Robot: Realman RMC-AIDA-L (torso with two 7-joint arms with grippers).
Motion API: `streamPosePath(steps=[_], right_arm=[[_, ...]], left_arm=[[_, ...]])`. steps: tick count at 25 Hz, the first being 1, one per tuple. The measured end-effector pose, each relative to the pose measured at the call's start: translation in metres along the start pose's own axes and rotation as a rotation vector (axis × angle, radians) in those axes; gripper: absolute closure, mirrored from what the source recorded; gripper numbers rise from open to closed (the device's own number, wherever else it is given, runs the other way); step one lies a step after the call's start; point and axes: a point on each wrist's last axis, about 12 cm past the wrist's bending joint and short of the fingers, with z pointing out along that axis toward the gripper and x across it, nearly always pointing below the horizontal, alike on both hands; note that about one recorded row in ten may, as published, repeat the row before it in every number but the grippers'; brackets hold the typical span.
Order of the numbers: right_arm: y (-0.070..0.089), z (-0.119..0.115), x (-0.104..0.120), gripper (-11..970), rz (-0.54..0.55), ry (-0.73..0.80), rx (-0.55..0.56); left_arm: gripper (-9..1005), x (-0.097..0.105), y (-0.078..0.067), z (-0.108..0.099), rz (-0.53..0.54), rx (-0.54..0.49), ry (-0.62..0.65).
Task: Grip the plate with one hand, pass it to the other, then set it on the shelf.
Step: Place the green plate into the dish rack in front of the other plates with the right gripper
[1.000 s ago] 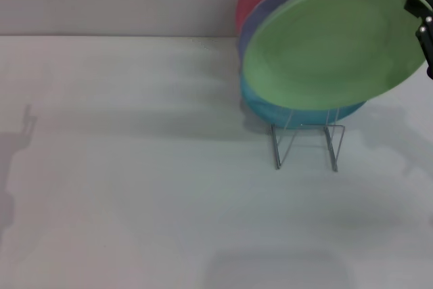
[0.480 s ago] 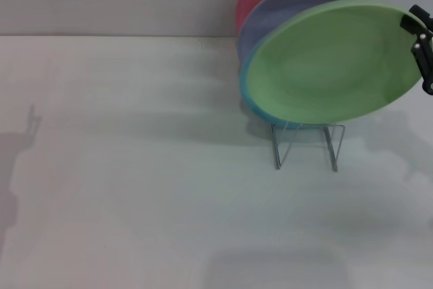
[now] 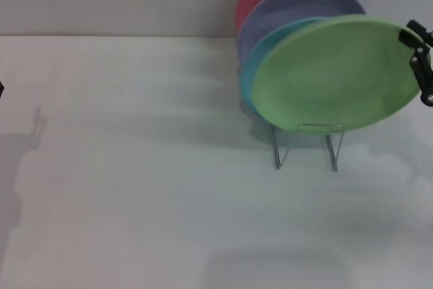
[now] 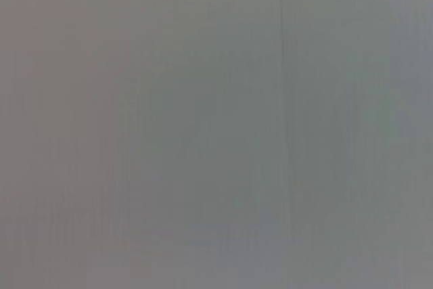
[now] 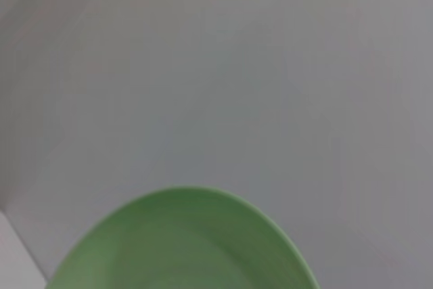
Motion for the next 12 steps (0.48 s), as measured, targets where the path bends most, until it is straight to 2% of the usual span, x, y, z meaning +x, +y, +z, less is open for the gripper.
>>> streamPosePath(steps=[5,12], right_arm=[[0.007,-0.002,0.010,921,0.026,0.048,0.006],[0.008,0.001,0.019,922,0.044,0.106,0.028]], left_arm=[[209,0.000,-0.002,0.001,0.000,0.010,-0.002],[212,0.000,-0.007,0.002,0.000,0.029,-0.003]])
